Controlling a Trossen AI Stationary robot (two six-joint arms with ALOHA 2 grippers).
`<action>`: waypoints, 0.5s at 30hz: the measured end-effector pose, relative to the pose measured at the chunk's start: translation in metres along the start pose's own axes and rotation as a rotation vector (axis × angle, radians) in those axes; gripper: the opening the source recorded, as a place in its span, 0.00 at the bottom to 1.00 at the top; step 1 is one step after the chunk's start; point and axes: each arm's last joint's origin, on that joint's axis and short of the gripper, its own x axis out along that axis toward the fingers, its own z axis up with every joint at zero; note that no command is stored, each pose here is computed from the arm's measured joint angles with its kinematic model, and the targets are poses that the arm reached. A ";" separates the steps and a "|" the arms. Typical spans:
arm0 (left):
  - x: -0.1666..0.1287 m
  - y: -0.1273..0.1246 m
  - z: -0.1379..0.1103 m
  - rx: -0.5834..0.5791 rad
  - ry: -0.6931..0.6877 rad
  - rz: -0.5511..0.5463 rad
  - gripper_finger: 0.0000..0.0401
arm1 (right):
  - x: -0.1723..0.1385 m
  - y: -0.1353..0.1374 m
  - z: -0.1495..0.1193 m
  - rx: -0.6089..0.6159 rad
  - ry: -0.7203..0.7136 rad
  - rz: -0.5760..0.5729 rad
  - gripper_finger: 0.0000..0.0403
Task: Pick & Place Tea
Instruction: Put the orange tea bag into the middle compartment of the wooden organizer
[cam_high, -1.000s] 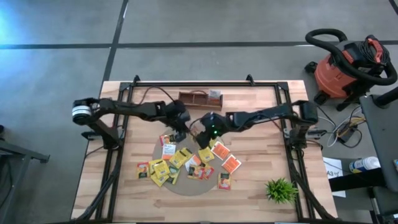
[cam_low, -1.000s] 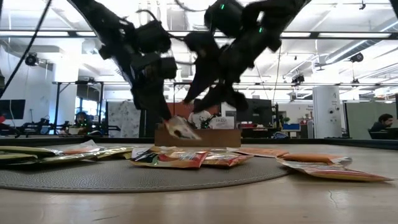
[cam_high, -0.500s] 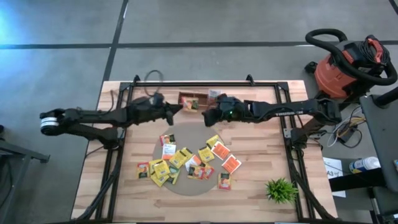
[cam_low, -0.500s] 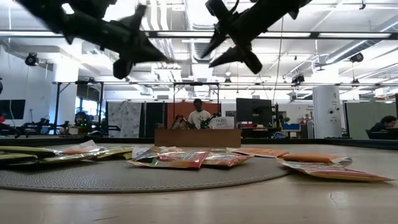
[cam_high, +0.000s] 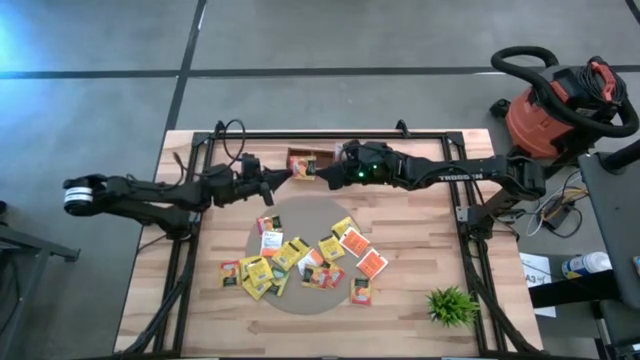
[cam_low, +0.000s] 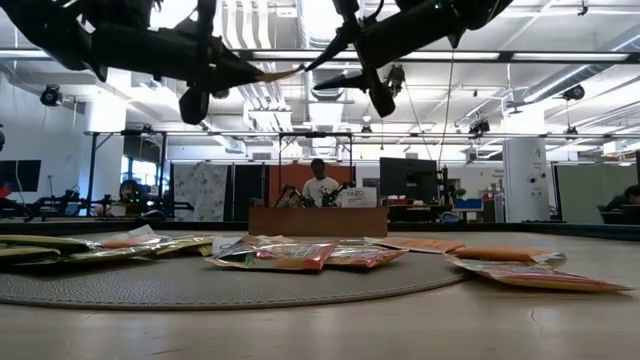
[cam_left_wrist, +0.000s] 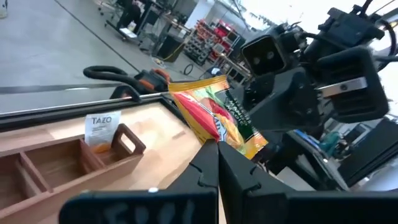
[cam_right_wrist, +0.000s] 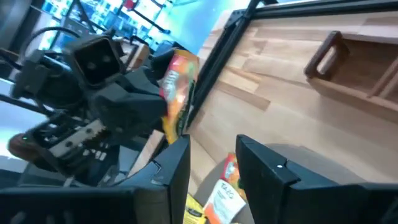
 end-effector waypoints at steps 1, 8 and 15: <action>0.001 0.000 -0.001 0.004 0.004 0.002 0.00 | 0.000 0.001 0.000 0.002 -0.003 0.010 0.32; 0.003 0.002 -0.005 0.025 0.021 0.012 0.00 | 0.000 0.002 0.000 0.020 0.013 0.028 0.35; 0.003 0.002 -0.004 0.043 0.022 0.010 0.00 | -0.001 0.002 0.001 0.022 0.014 0.026 0.44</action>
